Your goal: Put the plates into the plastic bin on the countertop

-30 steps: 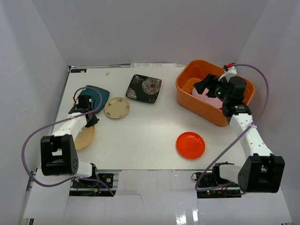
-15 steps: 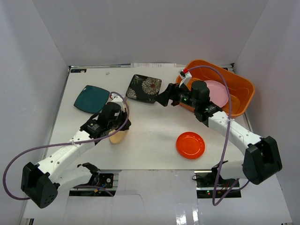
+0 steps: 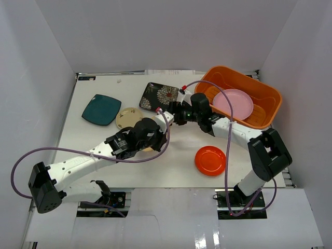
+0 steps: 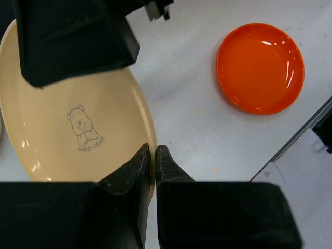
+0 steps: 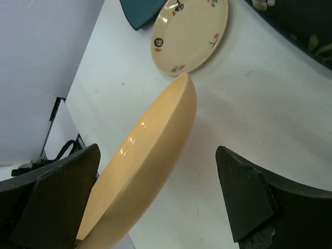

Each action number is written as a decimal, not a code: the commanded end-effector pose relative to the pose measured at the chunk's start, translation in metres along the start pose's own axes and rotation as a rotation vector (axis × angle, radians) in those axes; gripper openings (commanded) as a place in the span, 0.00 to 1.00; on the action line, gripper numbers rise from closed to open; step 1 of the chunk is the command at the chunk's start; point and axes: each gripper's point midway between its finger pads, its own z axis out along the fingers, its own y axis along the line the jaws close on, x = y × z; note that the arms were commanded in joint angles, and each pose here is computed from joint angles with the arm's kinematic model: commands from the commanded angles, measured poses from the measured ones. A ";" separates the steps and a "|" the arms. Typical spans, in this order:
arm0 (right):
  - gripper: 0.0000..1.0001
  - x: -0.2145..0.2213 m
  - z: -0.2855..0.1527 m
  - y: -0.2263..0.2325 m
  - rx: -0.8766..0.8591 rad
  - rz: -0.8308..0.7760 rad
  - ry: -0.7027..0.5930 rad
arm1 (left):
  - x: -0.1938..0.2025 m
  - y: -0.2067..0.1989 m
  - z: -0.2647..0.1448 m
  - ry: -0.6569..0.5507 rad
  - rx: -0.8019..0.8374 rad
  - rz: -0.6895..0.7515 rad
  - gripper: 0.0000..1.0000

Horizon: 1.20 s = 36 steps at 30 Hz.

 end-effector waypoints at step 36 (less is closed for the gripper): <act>0.08 -0.191 -0.300 -0.234 0.795 0.190 -0.764 | -0.065 0.194 -0.039 -0.403 -0.436 -0.706 0.98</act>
